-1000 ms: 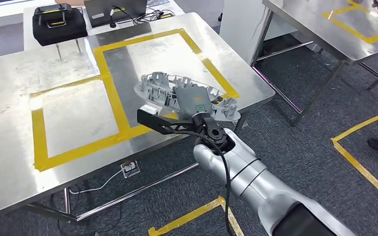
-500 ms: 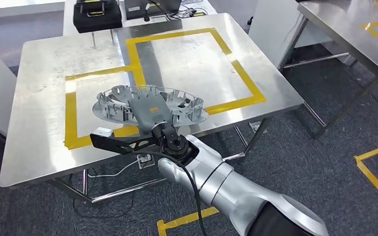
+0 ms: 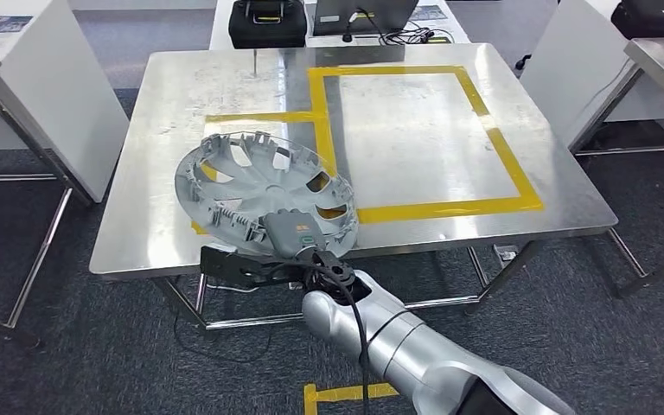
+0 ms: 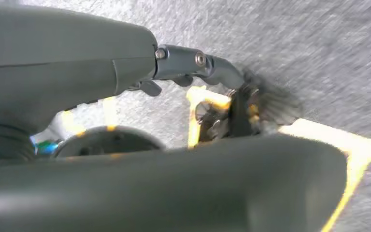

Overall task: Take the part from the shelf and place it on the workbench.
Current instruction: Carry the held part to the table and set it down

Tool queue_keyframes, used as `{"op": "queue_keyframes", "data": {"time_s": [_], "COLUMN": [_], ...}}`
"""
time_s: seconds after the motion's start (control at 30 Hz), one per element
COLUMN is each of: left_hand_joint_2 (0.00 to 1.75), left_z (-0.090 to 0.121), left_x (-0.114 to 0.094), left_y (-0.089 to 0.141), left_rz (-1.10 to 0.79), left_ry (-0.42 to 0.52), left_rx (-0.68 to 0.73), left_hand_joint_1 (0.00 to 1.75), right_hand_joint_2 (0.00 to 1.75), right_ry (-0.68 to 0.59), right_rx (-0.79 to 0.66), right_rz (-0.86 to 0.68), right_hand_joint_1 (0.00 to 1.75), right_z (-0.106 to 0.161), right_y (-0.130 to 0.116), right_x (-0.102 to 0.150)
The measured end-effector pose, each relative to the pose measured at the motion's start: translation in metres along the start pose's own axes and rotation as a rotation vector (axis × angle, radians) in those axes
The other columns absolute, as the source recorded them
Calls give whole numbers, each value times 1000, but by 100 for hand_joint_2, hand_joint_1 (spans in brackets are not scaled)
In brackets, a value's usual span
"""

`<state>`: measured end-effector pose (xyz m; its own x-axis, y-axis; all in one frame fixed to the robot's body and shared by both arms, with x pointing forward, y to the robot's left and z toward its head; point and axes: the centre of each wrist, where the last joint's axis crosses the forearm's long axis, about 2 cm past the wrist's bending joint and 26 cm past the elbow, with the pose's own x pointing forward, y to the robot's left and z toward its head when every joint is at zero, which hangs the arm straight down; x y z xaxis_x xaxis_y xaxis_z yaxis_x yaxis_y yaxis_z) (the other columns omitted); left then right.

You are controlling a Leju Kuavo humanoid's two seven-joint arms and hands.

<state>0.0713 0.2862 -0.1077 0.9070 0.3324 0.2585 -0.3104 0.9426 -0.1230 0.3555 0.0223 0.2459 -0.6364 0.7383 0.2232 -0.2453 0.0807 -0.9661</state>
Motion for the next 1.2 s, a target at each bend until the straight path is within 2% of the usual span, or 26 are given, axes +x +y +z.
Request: {"op": "queue_keyframes", "data": {"time_s": [0.33,0.47,0.67,0.8,1.03,1.2], "left_hand_joint_2": [0,0,0,0,0,0], "left_z": [0,0,0,0,0,0], "left_x": [-1,0,0,0,3,3], "left_y": [5,3,5,7,0,-1], "left_rz": [-5,7,12,8,17,24], "left_ry": [18,20,94,107,94,82], "left_rx": [24,24,59,72,58,56], "left_hand_joint_1": [0,0,0,0,0,0], "right_hand_joint_2": [175,175,175,175,175,175], "right_ry": [70,92,130,148,147,155], "right_rx": [43,37,44,20,-67,-82], "right_rz": [9,10,-27,-50,-59,-83], "right_hand_joint_1": [175,175,175,175,175,175], "right_z": [-1,-2,-3,-3,-7,-7], "right_y": [12,10,7,8,-12,-15], "right_x": [-15,-18,-25,-30,-32,-32]}}
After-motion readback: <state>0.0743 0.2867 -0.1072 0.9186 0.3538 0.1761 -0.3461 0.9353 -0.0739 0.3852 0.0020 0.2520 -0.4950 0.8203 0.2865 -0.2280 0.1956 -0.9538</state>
